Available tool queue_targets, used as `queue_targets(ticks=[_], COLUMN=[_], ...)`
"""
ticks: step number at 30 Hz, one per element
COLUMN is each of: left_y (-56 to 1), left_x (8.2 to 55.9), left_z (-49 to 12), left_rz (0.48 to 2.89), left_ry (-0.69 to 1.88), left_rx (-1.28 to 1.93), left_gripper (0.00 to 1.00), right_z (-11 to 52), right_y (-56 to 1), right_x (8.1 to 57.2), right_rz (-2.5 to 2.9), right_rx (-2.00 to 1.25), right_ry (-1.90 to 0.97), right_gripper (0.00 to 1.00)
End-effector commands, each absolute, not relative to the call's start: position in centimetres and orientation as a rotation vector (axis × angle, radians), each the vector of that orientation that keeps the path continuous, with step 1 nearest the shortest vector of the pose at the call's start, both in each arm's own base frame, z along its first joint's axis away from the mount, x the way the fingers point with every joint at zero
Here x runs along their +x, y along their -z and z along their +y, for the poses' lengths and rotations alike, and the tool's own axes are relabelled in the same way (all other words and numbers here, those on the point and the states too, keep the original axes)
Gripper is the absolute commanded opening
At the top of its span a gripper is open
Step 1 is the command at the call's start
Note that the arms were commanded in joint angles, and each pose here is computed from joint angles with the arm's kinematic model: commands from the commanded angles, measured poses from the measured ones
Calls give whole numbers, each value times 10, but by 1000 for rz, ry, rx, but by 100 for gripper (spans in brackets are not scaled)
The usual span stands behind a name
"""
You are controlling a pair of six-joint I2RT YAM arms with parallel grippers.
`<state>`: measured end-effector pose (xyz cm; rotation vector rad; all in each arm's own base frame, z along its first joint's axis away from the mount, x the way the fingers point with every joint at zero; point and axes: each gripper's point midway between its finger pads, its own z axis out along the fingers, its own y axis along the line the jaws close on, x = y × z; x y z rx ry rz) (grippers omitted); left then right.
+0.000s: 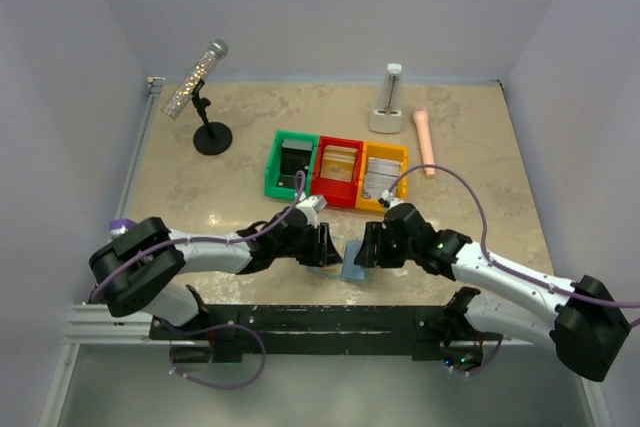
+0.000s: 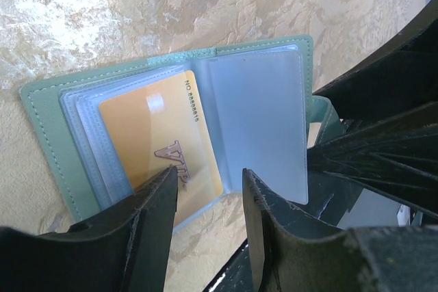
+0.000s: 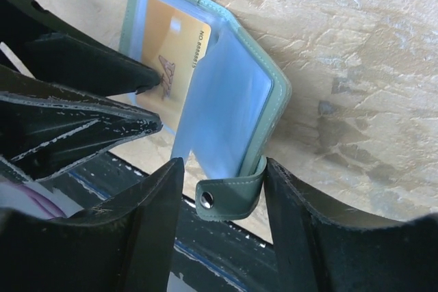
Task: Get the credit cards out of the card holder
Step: Open the card holder at the center of the board.
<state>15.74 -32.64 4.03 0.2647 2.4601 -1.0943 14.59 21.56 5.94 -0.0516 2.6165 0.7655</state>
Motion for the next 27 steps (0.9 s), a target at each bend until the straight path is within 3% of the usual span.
queue_targets(ticks=[1, 4, 12, 15, 19, 27], left_y=[-43, -42, -40, -42, -45, -54], left_x=[163, 163, 162, 163, 163, 164], left_z=[-332, -333, -337, -335, -330, -315], left_rz=[2438, 2438, 2443, 2435, 2425, 2427], left_ry=[1097, 1106, 1127, 1120, 1115, 1047], left_rx=[264, 267, 260, 251, 232, 198], left_gripper=[48, 47, 48, 47, 48, 59], right_z=[219, 223, 227, 224, 223, 221], right_y=[-68, -72, -69, -67, -62, -58], right_x=[144, 144, 144, 146, 147, 151], right_rz=[2570, 2563, 2579, 2599, 2617, 2630], right_rx=[-42, -63, -59, -62, -57, -86], right_ry=[-837, -867, -877, -837, -810, -757], right_gripper=[57, 62, 62, 53, 33, 13])
